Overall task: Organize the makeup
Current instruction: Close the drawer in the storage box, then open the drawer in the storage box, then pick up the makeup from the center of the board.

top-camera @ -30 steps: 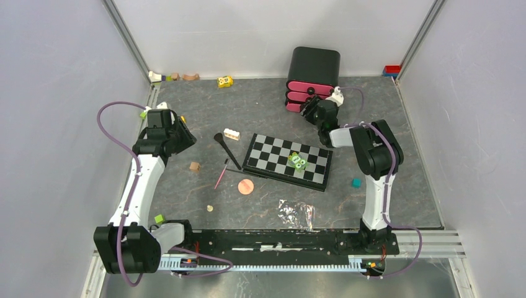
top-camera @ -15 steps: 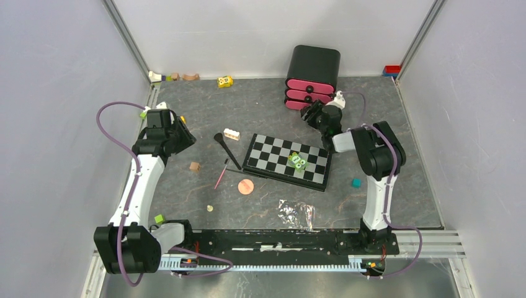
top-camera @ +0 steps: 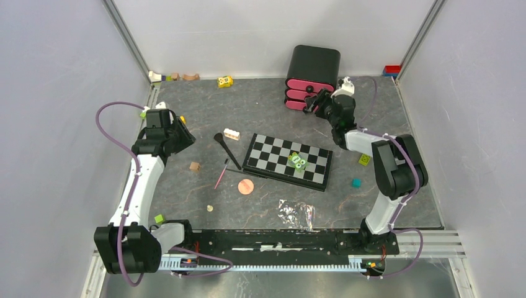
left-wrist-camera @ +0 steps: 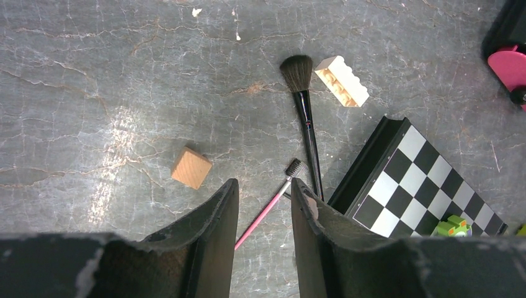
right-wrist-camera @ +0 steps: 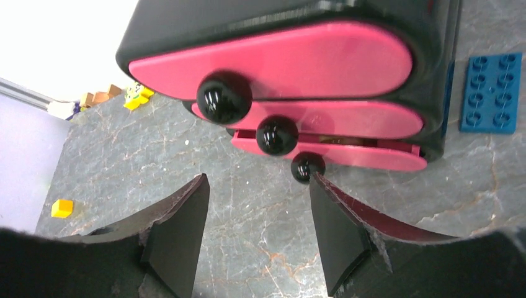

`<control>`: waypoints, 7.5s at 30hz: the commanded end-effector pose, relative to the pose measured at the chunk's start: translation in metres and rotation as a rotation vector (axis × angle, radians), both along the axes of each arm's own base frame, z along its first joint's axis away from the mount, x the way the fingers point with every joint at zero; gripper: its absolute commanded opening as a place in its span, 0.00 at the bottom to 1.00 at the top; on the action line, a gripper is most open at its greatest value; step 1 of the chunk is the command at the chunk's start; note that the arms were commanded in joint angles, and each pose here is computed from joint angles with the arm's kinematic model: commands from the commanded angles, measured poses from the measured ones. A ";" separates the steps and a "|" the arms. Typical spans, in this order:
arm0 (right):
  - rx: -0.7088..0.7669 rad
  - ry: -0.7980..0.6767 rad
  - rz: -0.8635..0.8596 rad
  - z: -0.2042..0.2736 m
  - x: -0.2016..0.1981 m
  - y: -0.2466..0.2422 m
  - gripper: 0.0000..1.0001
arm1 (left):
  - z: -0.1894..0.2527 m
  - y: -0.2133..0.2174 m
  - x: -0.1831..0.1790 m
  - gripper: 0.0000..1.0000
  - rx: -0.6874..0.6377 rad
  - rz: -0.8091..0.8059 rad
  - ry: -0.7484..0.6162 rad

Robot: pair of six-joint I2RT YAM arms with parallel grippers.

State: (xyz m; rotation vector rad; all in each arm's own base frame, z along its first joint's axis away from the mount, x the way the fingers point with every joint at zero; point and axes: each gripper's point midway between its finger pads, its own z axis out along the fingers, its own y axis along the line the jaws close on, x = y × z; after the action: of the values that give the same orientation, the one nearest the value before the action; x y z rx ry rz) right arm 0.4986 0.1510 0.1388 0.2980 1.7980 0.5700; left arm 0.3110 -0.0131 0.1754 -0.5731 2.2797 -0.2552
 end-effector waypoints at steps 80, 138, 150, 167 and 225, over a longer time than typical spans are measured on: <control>0.137 0.018 0.107 0.043 -0.034 0.049 0.31 | 0.013 0.000 0.005 0.43 -0.017 -0.015 -0.061; -0.295 0.291 -0.020 0.012 -0.162 -0.066 0.98 | 0.006 0.010 -0.002 0.51 0.023 0.024 -0.049; -0.287 0.376 0.052 -0.007 -0.197 -0.066 0.98 | 0.012 0.006 -0.013 0.64 0.002 0.020 -0.015; -0.327 0.462 0.120 -0.015 -0.210 -0.063 0.98 | -0.013 -0.001 -0.019 0.66 -0.027 -0.011 0.078; -0.240 0.703 0.657 -0.120 -0.370 0.030 0.15 | -0.048 -0.019 -0.013 0.59 -0.084 -0.055 0.158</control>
State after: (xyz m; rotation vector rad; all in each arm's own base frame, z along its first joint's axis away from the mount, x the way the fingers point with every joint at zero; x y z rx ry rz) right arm 0.1224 0.1786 0.0175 -0.3021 2.6864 0.7504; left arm 0.2900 -0.0295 0.1214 -0.6560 2.4686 -0.3284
